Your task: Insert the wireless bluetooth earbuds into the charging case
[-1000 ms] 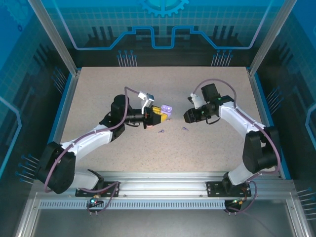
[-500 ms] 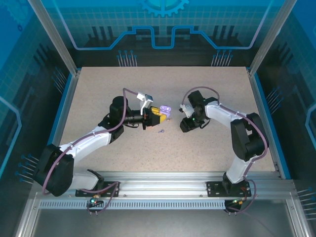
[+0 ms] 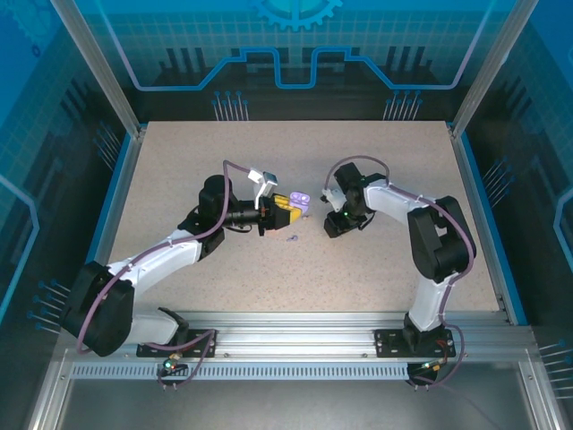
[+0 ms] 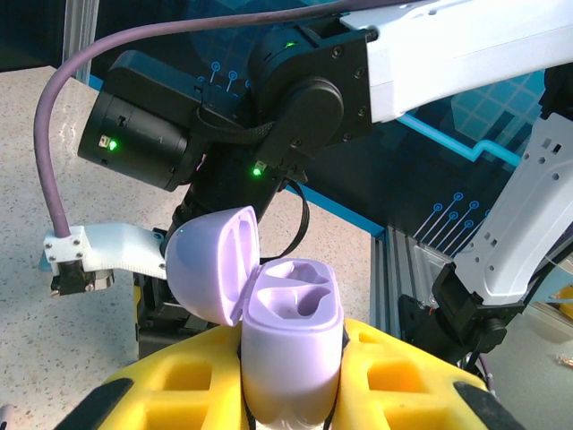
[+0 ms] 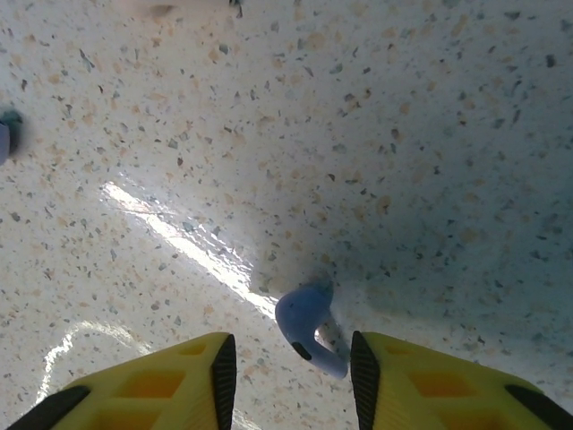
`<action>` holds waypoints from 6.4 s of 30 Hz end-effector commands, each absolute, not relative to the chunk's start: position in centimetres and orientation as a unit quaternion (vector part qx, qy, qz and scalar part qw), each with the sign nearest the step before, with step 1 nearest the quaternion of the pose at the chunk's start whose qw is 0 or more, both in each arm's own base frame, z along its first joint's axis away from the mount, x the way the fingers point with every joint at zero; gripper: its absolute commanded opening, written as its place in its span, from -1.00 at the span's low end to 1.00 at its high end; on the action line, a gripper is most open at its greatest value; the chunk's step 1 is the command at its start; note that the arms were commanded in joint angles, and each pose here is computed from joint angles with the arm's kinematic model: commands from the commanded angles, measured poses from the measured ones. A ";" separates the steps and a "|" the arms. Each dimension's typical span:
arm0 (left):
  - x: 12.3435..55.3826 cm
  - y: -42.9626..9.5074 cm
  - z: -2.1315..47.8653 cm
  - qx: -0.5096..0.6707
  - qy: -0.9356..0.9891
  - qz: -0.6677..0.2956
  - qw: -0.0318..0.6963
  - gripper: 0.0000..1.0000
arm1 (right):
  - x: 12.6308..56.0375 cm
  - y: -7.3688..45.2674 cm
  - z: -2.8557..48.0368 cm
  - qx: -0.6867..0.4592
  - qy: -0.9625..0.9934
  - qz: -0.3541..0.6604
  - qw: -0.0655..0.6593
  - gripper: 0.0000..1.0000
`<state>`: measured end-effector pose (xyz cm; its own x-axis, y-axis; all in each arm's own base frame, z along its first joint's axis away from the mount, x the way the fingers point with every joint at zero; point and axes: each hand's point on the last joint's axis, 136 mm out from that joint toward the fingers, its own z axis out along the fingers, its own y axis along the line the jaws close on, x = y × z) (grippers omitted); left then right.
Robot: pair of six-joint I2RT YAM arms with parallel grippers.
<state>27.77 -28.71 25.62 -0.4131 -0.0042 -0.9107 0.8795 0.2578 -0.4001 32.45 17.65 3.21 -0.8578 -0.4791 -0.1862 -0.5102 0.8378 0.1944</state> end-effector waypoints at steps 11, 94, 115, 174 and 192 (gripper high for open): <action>27.9 -28.3 26.6 0.329 0.655 -0.508 0.452 -0.91 | 33.1 17.5 1.7 -0.253 0.963 0.075 0.048 -0.27; 27.3 -28.0 27.3 0.337 0.655 -0.497 0.458 -0.91 | 33.4 16.2 4.3 -0.148 0.984 0.057 0.078 -0.70; 27.3 -28.0 27.4 0.337 0.653 -0.499 0.459 -0.91 | 34.3 17.8 3.1 -0.147 0.984 0.075 0.059 -0.24; 28.2 -27.5 25.9 0.314 0.678 -0.478 0.462 -0.92 | 34.7 16.5 4.4 -0.090 0.988 0.071 0.105 -0.56; 32.9 -26.9 21.0 0.213 0.752 -0.436 0.446 -0.93 | 35.0 18.5 15.3 -0.074 0.934 0.250 0.247 -0.57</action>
